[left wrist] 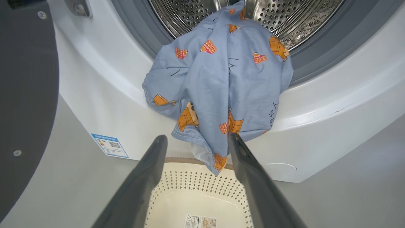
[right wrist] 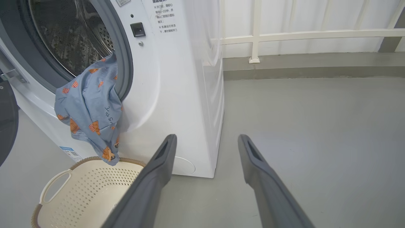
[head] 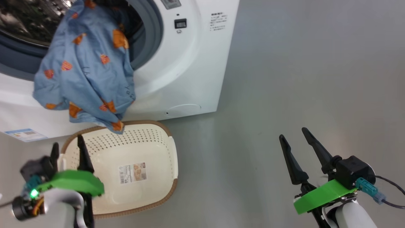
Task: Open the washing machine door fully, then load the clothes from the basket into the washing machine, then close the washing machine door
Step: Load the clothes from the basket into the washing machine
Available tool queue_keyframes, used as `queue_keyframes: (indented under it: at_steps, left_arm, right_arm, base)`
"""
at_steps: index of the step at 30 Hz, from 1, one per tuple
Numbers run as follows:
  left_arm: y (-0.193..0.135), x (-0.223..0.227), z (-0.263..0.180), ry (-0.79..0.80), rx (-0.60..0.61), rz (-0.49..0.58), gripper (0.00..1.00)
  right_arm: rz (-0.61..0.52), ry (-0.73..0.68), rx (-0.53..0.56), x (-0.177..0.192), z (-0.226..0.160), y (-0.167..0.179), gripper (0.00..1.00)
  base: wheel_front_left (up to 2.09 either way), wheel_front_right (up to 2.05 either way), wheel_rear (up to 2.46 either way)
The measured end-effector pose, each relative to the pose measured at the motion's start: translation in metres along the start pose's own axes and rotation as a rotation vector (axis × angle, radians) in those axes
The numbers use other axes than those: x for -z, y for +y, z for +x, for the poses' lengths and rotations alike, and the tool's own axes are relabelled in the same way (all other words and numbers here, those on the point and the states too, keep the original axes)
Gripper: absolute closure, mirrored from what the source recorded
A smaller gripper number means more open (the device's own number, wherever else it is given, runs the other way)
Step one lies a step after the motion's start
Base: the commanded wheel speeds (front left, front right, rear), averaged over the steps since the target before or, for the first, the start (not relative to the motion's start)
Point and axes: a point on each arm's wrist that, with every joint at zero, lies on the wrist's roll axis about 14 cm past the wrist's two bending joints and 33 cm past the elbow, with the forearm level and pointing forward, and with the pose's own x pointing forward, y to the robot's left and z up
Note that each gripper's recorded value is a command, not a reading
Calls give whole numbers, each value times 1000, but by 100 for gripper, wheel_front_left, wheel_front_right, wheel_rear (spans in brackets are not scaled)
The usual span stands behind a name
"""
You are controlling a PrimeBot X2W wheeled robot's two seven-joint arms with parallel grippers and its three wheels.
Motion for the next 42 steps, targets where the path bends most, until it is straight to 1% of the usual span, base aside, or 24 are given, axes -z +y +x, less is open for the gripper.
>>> queue_keyframes:
  at_steps: [4, 9, 13, 17, 20, 24, 30, 33, 42]
  left_arm:
    - [-8, 4, 30, 20, 28, -27, 0]
    - [-3, 15, 61, 66, 32, -7, 0]
    - [-14, 25, 80, 105, 79, -14, 0]
    - [-12, 33, 93, 140, 78, 13, 0]
    - [-5, 28, 104, 136, 59, 28, 0]
    - [-7, 28, 112, 139, 63, 47, 0]
    - [-6, 32, 122, 146, 54, 41, 0]
    - [-4, 32, 131, 143, 50, 54, 0]
    - [-2, 39, 157, 142, 38, 45, 0]
  right_arm:
    - [2, 21, 22, 8, 1, -7, 0]
    - [9, 34, 31, 14, 7, -9, 0]
    - [8, 58, 46, 23, 7, -15, 0]
    - [1, 75, 50, 29, 9, -18, 0]
    - [-8, 78, 45, 30, 12, -20, 0]
    - [-19, 91, 26, 35, 15, -18, 0]
    - [-19, 119, 23, 45, 15, -18, 0]
    - [-21, 133, 25, 51, 17, -20, 0]
    - [-25, 169, 35, 67, 22, -27, 0]
  base:
    - [0, 0, 0]
    - [0, 0, 0]
    - [0, 0, 0]
    - [0, 0, 0]
    - [0, 0, 0]
    - [0, 0, 0]
    - [0, 0, 0]
    - [0, 0, 0]
    - [0, 0, 0]
